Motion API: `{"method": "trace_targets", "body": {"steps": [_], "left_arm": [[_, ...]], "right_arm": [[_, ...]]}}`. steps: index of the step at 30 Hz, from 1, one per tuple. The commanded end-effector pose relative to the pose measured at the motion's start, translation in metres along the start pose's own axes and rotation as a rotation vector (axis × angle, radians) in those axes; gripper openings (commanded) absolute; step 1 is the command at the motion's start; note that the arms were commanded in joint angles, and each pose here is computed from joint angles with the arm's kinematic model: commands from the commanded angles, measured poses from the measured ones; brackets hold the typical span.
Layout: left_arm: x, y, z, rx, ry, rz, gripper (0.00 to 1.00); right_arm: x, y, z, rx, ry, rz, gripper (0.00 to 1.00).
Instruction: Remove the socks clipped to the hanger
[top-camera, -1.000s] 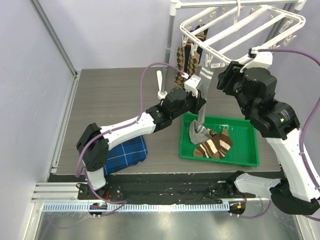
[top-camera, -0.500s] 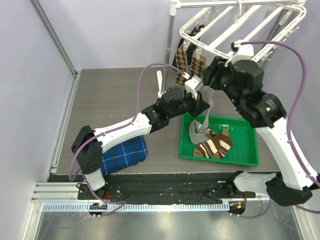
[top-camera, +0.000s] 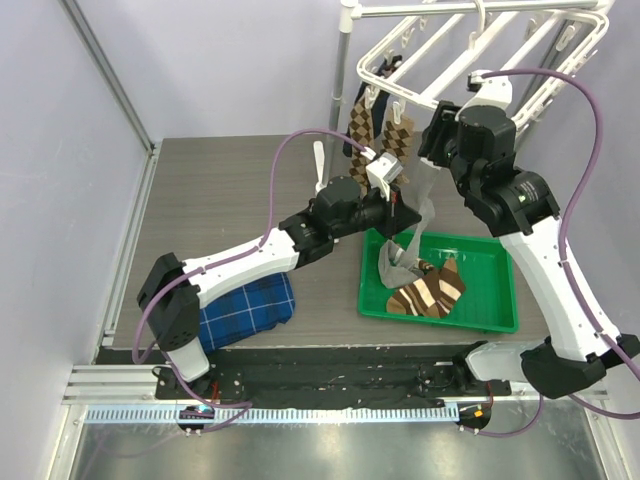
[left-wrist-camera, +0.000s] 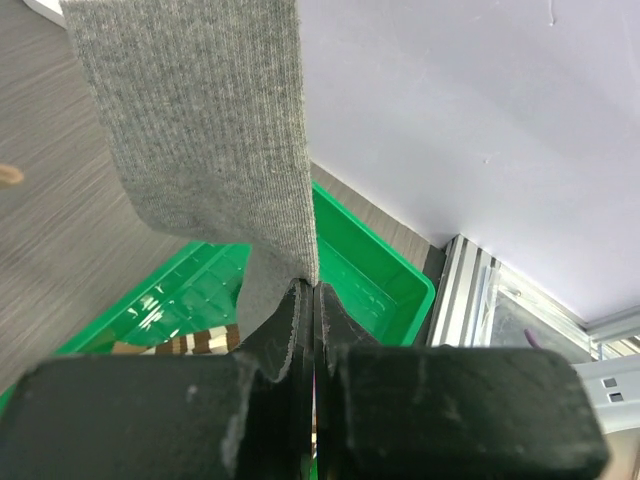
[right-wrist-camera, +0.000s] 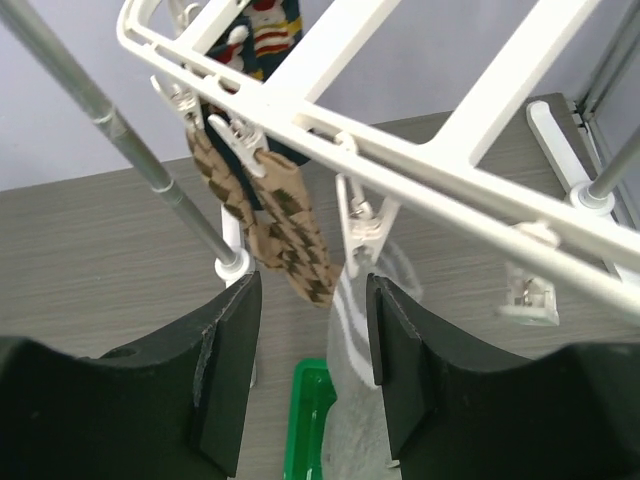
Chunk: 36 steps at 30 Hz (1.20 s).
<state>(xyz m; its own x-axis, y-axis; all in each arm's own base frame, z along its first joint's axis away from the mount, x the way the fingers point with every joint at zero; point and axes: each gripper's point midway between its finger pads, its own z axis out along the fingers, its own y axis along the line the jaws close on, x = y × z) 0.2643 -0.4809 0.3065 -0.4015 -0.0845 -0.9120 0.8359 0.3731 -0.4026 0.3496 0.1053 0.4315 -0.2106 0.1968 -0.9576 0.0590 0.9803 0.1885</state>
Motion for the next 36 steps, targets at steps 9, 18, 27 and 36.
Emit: {"method": "trace_targets", "body": {"steps": [9,18,27,36], "left_arm": [[-0.026,-0.021,-0.005,0.076,-0.08,-0.014,0.0],[-0.029,-0.024,-0.004,0.09,-0.09,-0.023,0.0],[-0.027,-0.024,0.0,0.092,-0.082,-0.035,0.0],[-0.029,-0.024,0.005,0.096,-0.086,-0.044,0.0]], "right_arm": [[-0.024,-0.017,0.017,0.055,-0.043,0.06,0.53],[-0.022,-0.015,0.025,0.061,-0.053,0.065,0.56],[-0.023,-0.017,0.034,0.091,-0.081,0.063,0.59],[-0.025,-0.029,0.042,0.169,-0.1,0.043,0.59]]}}
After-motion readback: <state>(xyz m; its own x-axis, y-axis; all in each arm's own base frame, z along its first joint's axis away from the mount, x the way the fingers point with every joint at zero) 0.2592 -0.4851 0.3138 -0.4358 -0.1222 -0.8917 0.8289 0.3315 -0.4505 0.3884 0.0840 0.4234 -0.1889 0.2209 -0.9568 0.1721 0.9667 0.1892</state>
